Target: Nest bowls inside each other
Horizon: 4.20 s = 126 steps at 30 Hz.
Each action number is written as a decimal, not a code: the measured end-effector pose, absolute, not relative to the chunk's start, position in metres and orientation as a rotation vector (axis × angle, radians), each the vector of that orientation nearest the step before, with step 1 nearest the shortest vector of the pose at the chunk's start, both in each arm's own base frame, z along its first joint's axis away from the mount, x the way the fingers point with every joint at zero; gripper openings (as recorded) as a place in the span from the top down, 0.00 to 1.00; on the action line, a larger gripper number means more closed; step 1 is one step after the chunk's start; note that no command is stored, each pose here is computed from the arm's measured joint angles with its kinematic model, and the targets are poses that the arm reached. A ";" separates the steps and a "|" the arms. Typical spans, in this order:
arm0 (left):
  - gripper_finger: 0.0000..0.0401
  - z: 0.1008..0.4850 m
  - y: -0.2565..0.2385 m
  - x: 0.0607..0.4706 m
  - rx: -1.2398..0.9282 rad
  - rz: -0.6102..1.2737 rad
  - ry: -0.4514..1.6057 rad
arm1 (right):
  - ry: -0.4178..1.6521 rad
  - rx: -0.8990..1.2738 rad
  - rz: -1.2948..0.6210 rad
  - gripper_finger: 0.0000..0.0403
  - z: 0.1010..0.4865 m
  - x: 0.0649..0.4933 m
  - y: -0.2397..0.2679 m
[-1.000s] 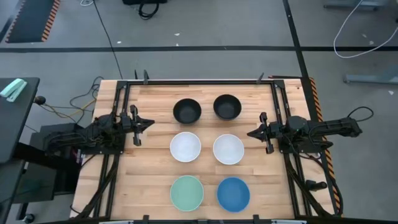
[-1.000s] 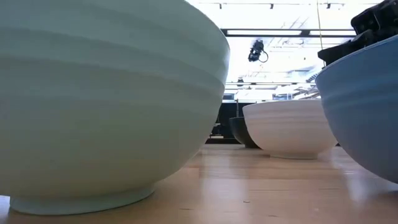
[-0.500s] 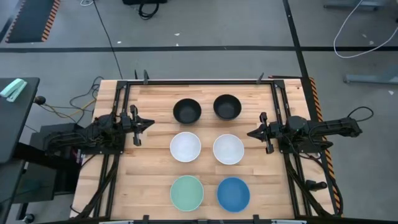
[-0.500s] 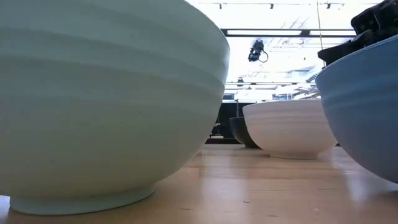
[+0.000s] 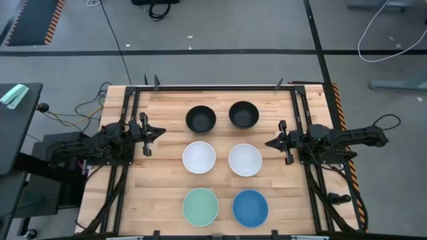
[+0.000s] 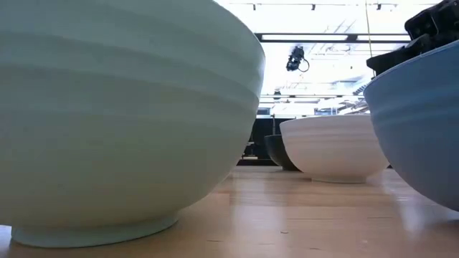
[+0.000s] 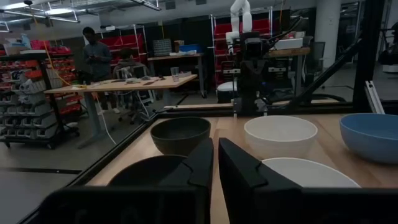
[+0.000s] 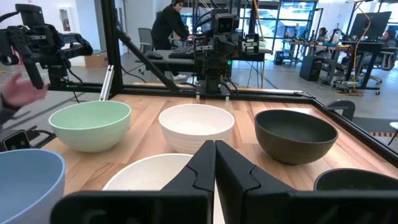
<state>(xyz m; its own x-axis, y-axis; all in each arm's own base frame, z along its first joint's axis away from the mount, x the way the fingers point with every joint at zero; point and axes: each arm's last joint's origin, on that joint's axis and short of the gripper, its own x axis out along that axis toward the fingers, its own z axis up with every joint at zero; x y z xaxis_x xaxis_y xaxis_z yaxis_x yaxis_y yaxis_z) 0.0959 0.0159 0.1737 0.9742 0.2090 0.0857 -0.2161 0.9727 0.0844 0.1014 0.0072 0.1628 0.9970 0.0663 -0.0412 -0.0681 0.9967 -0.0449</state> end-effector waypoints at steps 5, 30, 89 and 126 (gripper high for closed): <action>0.94 0.174 0.016 0.096 0.094 0.215 -0.076 | 0.040 -0.046 0.067 0.96 0.163 0.101 0.007; 0.94 0.184 0.016 0.095 -0.063 0.203 -0.199 | -0.097 0.066 -0.012 0.96 0.176 0.101 0.005; 0.89 0.172 0.016 0.096 -0.195 0.201 -0.090 | 1.172 0.694 -0.406 0.73 0.206 0.215 0.020; 0.89 0.169 0.016 0.096 -0.198 0.204 -0.058 | 1.296 0.655 -0.558 0.76 0.182 0.219 0.018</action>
